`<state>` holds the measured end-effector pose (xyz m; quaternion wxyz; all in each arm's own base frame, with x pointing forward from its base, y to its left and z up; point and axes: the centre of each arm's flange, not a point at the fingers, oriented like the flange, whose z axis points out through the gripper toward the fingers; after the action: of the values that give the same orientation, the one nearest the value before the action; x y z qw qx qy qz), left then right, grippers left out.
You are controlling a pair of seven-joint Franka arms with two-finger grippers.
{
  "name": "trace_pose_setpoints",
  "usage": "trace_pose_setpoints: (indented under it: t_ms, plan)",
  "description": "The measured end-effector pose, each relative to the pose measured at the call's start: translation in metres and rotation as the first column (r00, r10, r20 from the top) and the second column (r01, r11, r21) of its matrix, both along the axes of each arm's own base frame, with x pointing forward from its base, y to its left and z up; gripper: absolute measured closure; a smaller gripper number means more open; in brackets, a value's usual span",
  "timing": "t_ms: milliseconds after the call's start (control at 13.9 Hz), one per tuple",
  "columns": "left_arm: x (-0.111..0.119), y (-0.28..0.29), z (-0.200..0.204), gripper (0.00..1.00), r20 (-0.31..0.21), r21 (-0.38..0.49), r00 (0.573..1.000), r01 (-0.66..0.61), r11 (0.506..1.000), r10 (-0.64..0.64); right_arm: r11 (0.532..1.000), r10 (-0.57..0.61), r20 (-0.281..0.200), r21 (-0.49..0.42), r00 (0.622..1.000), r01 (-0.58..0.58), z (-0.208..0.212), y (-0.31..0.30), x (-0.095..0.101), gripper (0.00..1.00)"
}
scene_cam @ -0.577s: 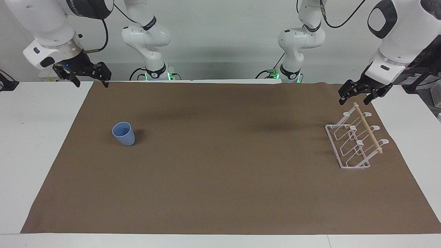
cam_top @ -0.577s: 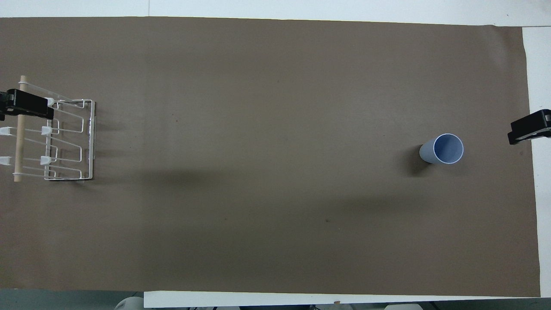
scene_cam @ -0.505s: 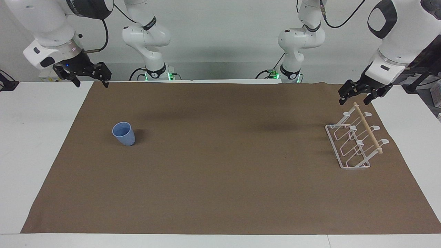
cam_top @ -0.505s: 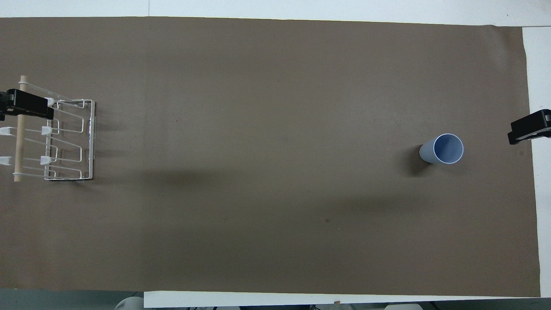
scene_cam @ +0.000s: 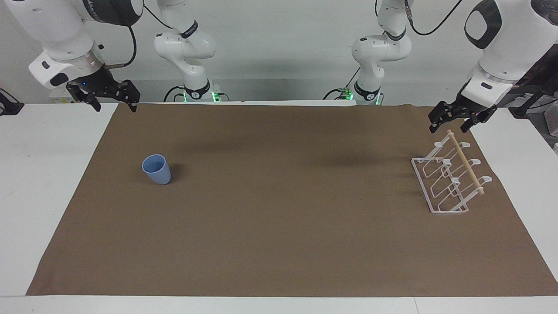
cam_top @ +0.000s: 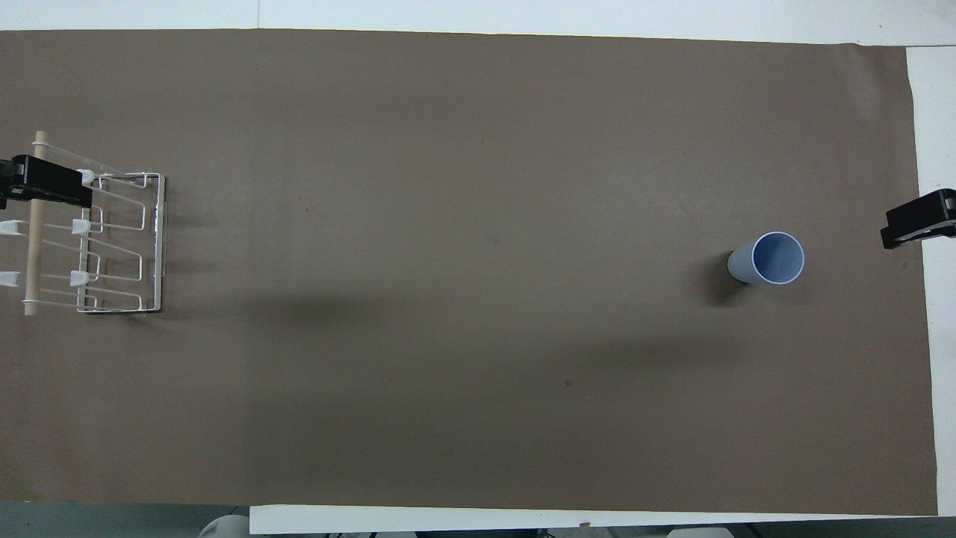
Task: Hang cup on cup holder
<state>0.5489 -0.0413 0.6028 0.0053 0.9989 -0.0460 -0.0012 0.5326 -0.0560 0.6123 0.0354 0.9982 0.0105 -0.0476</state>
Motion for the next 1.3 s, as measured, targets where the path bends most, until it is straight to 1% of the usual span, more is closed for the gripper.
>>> trace_pose_setpoints:
  t_ms: [72, 144, 289, 433, 505, 649, 794, 866, 938, 1010, 1082, 1155, 1299]
  plan:
    - [0.0, 0.0, 0.0, 0.0, 0.0, 0.0, 1.0, 0.0, 1.0, 0.0, 1.0, 0.017, 0.033, 0.0, 0.999, -0.017, -0.019, -0.004, 0.0, 0.0]
    - [0.0, 0.0, 0.0, 0.0, 0.0, 0.0, 1.0, 0.0, 1.0, 0.0, 0.999, 0.034, 0.046, 0.004, 0.998, -0.034, -0.04, -0.011, -0.002, 0.0]
    - [0.0, 0.0, 0.0, 0.0, 0.0, 0.0, 1.0, 0.0, 1.0, 0.0, 0.999, 0.03, 0.044, 0.039, 0.999, -0.032, -0.086, -0.025, -0.003, 0.0]
    - [0.0, 0.0, 0.001, 0.0, 0.001, 0.0, 1.0, 0.0, 1.0, 0.0, 0.998, 0.011, 0.05, 0.06, 0.999, -0.014, -0.128, -0.046, 0.001, 0.0]
    - [-0.001, 0.0, 0.001, 0.0, 0.002, 0.0, 1.0, 0.0, 1.0, 0.0, 0.996, 0.012, 0.04, 0.084, 0.999, -0.015, -0.149, -0.057, 0.003, 0.0]
    - [-0.001, 0.0, 0.001, 0.0, 0.002, 0.001, 1.0, 0.0, 1.0, 0.0, 0.992, 0.016, 0.007, 0.122, 1.0, -0.016, -0.192, -0.065, 0.005, 0.0]
    - [-0.001, 0.001, 0.002, 0.0, 0.002, 0.001, 1.0, -0.001, 1.0, 0.001, 0.992, 0.029, 0.018, 0.12, 0.999, -0.031, -0.225, -0.056, 0.007, 0.04]
    - [-0.001, 0.001, 0.002, 0.0, 0.002, 0.001, 1.0, -0.001, 1.0, 0.001, 0.992, 0.047, 0.019, 0.118, 0.999, -0.049, -0.234, -0.046, 0.009, 0.04]
    - [-0.001, 0.001, 0.002, 0.0, 0.002, 0.001, 1.0, -0.001, 1.0, 0.001, 0.991, 0.065, 0.014, 0.119, 0.998, -0.066, -0.242, -0.035, 0.009, 0.09]
    - [-0.001, 0.001, 0.002, 0.0, 0.002, 0.001, 1.0, -0.001, 1.0, 0.001, 0.99, 0.075, 0.01, 0.119, 0.997, -0.076, -0.249, -0.03, 0.009, 0.09]
    - [-0.001, 0.001, 0.002, 0.0, 0.002, 0.001, 1.0, -0.001, 1.0, 0.001, 0.99, 0.081, 0.013, 0.118, 0.997, -0.082, -0.255, -0.027, 0.009, 0.15]
    - [-0.001, 0.001, 0.002, 0.0, 0.003, 0.001, 1.0, -0.001, 1.0, 0.001, 0.989, 0.09, 0.013, 0.118, 0.996, -0.091, -0.259, -0.027, 0.009, 0.26]
    - [-0.001, 0.001, 0.002, 0.0, 0.003, 0.002, 1.0, -0.001, 1.0, 0.001, 0.985, 0.123, 0.009, 0.122, 0.992, -0.123, -0.263, -0.029, 0.008, 0.54]
